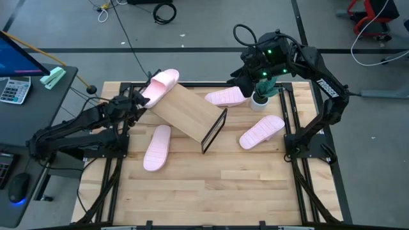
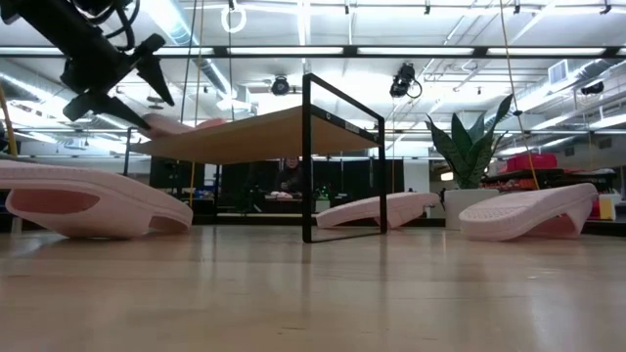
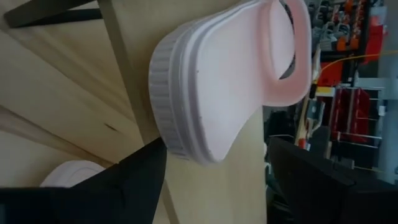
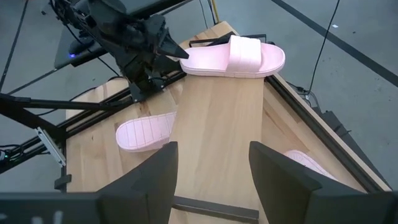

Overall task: Pick and place slides into the shelf
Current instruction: Put the pink slipper on the shelf

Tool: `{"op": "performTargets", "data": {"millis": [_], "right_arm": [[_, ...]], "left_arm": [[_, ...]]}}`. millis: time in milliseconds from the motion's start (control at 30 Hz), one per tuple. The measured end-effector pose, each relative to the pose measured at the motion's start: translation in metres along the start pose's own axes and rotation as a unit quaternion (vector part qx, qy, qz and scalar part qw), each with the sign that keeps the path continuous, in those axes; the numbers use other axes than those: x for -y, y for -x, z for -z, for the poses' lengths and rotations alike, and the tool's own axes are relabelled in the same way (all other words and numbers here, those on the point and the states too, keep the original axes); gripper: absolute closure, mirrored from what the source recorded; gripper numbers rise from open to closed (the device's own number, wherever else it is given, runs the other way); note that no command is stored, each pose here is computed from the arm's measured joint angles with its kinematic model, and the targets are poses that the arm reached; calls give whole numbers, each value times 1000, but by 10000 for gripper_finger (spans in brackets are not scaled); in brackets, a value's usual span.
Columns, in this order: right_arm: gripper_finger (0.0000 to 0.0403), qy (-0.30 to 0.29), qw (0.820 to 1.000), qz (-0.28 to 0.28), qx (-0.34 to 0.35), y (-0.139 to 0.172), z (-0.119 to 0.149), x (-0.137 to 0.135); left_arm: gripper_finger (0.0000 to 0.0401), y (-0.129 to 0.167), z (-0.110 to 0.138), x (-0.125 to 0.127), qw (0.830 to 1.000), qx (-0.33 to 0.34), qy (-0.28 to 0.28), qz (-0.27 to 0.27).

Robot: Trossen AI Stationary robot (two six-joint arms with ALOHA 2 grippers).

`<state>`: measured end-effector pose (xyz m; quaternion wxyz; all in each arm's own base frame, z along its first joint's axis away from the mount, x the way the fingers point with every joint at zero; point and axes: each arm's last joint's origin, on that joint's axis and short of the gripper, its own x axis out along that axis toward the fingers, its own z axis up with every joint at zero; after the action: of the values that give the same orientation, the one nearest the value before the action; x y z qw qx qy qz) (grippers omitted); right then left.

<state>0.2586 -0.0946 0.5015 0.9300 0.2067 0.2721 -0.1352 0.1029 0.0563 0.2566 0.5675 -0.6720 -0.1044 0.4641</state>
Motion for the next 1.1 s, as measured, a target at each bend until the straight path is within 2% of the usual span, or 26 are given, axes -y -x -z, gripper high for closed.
{"op": "performTargets", "data": {"millis": [167,300,433,733,1100], "right_arm": [[199,0,1000,0,-3,0,0,0],[199,0,1000,0,-3,0,0,0],[199,0,1000,0,-3,0,1,0],[199,0,1000,0,-3,0,0,0],[199,0,1000,0,-2,0,0,0]], "left_arm": [[112,9,-4,-3,1000,-6,4,9],[112,14,-7,-8,1000,-11,-1,-4],[113,14,-8,-11,1000,8,-8,-16],[113,14,-11,-10,999,54,5,-2],[113,-4,-3,-1,997,77,6,-6]]}}
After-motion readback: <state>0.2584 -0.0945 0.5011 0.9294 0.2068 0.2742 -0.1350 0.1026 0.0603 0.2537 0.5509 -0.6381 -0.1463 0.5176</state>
